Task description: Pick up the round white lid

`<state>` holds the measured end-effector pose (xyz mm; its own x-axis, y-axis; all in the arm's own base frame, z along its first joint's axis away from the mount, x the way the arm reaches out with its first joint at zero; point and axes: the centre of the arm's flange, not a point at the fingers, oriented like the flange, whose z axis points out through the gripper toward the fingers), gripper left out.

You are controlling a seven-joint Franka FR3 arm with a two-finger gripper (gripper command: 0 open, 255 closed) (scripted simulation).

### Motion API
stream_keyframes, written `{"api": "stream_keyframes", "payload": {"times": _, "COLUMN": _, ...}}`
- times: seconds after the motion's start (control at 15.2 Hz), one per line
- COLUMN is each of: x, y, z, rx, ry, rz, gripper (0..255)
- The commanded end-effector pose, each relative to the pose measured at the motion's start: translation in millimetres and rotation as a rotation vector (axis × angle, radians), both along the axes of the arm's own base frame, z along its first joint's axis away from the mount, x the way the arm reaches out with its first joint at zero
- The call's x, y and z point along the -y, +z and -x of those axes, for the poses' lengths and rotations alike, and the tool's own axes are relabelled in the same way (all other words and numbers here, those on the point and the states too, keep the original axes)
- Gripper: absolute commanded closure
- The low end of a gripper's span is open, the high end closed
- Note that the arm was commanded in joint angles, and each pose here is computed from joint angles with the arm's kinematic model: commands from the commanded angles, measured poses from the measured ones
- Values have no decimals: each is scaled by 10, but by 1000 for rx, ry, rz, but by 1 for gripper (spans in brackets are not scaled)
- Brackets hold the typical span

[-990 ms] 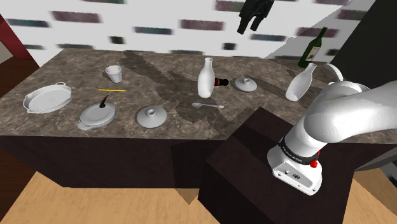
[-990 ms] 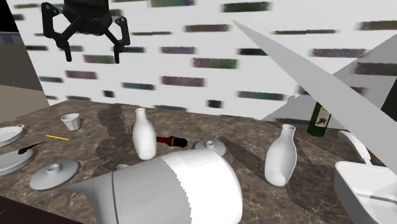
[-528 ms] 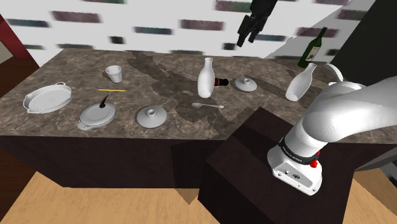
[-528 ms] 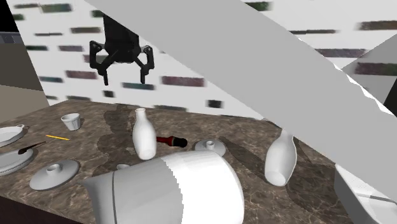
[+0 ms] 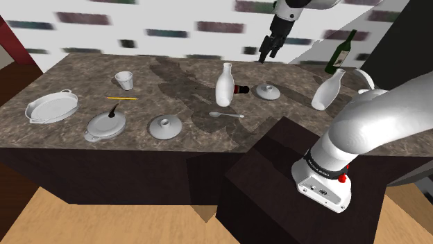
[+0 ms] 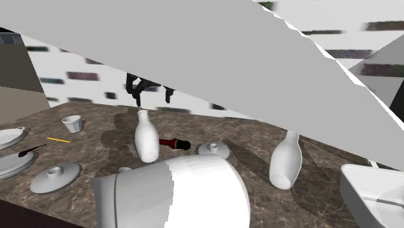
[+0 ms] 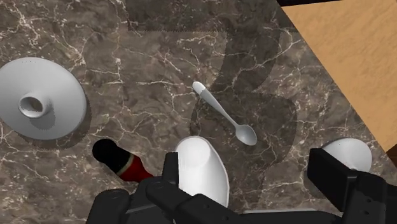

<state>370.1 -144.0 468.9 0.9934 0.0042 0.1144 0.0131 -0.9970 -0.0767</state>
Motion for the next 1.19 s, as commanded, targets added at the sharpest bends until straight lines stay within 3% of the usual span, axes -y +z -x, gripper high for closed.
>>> {"api": "stream_keyframes", "payload": {"times": 0.0, "x": 203, "y": -176, "z": -66, "rx": -7, "ry": -1, "rz": 6, "gripper": 0}}
{"api": "stream_keyframes", "payload": {"times": 1.12, "x": 1732, "y": -1698, "z": -536, "rx": -72, "ry": -11, "rz": 49, "gripper": 0}}
